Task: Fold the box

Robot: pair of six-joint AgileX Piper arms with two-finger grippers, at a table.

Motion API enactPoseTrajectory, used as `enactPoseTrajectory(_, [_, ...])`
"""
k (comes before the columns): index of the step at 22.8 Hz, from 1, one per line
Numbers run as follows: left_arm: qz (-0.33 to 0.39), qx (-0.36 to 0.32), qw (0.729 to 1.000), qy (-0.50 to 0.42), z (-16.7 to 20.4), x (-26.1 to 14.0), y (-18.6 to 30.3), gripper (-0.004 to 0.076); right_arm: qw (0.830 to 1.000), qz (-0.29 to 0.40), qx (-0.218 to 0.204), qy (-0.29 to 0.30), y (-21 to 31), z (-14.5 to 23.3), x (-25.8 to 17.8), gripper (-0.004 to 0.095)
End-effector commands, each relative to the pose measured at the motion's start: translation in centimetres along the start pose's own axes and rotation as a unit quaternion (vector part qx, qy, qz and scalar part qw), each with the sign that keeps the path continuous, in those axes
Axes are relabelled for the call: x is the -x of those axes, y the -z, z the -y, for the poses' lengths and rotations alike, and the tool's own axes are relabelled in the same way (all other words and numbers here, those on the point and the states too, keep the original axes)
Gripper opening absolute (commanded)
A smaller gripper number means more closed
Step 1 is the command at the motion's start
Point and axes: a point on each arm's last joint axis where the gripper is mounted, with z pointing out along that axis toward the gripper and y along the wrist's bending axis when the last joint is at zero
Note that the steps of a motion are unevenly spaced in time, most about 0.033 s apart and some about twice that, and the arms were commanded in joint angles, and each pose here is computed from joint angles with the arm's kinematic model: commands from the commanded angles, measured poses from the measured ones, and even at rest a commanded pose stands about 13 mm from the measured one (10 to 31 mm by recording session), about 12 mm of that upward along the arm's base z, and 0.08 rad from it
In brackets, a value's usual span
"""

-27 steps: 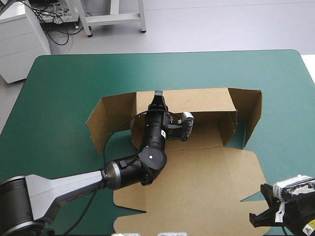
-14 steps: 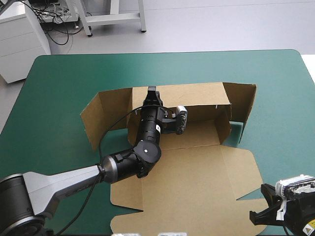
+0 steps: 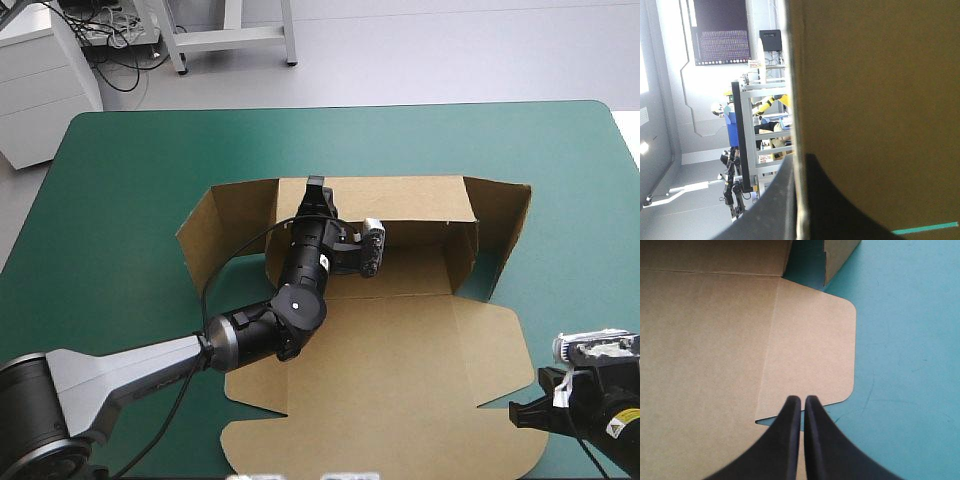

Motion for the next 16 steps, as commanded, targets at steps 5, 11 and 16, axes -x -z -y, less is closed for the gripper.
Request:
enactPoseTrajectory(5, [0.008, 0.072, 0.996, 0.046, -3.3, -0.4, 1.1, -0.0032, 0.999, 0.015, -0.029, 0.013, 0.1, 0.7, 4.4, 0.0534])
enactPoseTrajectory(11, [0.003, 0.076, 0.994, 0.082, -3.4, -0.6, 1.2, -0.0032, 0.999, 0.007, -0.047, 0.024, 0.0, 1.4, 9.8, 0.0698])
enactPoseTrajectory(16, [0.003, 0.076, 0.994, 0.082, -3.4, -0.6, 1.2, -0.0032, 0.998, -0.006, -0.057, 0.028, -1.6, 2.0, 13.3, 0.0748])
